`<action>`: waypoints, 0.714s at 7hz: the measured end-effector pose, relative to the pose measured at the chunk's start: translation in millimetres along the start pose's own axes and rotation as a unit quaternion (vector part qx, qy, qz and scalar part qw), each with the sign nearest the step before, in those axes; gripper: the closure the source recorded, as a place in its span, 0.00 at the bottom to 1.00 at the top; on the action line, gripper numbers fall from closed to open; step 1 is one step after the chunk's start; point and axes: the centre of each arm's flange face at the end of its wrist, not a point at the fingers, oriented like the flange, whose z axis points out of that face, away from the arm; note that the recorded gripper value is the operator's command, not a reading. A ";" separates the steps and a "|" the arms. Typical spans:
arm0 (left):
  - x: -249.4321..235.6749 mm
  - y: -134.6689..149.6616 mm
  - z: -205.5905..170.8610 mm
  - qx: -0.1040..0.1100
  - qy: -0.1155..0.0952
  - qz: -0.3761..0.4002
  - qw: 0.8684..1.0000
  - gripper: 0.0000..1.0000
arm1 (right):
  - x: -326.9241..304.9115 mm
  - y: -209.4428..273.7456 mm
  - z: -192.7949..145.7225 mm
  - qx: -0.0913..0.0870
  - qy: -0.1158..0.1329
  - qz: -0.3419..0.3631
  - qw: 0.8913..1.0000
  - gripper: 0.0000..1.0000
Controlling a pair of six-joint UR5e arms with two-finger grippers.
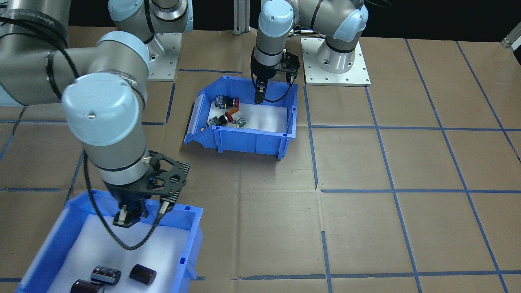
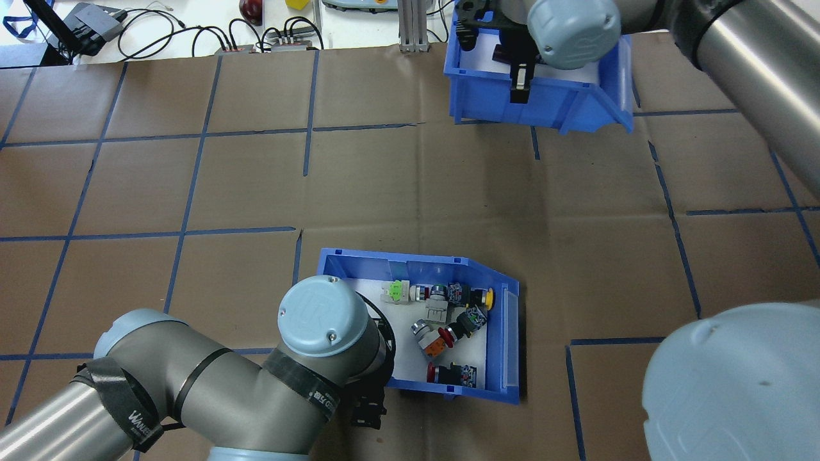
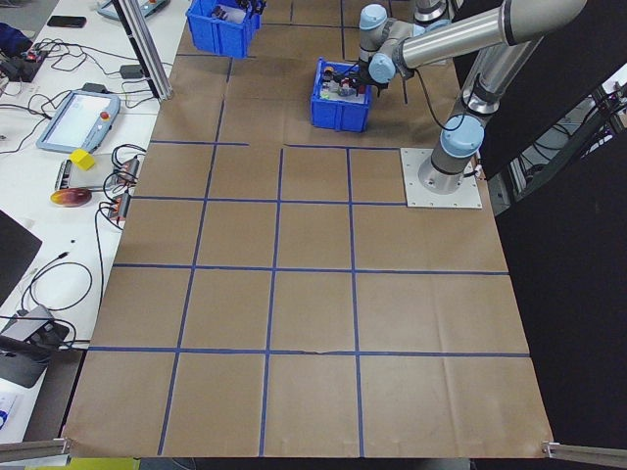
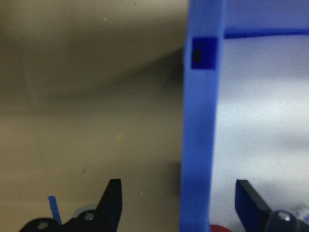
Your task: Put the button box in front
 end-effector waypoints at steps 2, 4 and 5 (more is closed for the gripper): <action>3.6 2.2 -0.8 -0.006 0.011 0.013 1.000 1.00 | 22.6 63.0 -3.0 -0.019 0.005 -0.012 1.000 0.94; 5.3 3.4 -10.9 -0.020 0.022 0.018 0.999 1.00 | 35.3 123.6 -4.9 -0.033 0.001 -0.030 0.999 0.94; 11.4 3.4 -21.5 -0.027 0.031 0.026 0.999 1.00 | 33.0 155.7 -7.4 -0.035 -0.005 -0.039 0.999 0.94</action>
